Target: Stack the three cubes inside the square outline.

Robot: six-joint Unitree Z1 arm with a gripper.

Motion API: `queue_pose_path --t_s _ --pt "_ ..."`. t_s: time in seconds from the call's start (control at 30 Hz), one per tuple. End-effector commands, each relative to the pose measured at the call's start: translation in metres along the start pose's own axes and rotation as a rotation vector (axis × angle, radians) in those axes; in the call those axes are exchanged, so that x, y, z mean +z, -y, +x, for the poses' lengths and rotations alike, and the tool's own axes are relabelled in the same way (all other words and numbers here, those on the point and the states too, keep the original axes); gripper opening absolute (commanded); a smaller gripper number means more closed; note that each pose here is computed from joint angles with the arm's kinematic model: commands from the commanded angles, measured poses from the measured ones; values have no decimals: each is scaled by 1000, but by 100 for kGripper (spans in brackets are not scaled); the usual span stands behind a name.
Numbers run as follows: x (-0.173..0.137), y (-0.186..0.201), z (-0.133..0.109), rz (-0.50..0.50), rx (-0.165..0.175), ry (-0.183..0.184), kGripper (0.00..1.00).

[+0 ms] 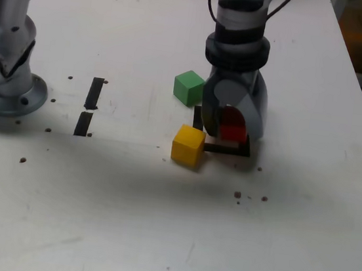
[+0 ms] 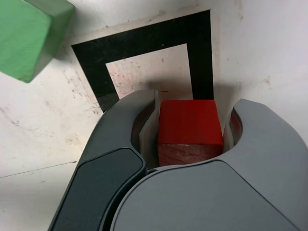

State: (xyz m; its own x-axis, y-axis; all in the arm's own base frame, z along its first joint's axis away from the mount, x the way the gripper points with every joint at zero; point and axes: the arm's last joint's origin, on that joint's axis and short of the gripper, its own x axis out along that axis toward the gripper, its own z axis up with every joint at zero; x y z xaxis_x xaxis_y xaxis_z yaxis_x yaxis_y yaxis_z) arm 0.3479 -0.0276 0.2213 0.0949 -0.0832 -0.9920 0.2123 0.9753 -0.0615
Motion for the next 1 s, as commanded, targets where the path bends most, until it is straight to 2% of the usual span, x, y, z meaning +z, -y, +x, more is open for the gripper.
queue_pose_path --t_s 0.0,0.27,0.6,0.77,0.97 --pt "1 0 4 -3 -7 -4 13" --pt "-9 1 11 -30 -24 -39 13" --pt "-18 2 8 -39 -18 -50 16" --pt "-17 2 7 -40 -7 -57 23" --pt "-13 0 5 -39 17 -61 42"
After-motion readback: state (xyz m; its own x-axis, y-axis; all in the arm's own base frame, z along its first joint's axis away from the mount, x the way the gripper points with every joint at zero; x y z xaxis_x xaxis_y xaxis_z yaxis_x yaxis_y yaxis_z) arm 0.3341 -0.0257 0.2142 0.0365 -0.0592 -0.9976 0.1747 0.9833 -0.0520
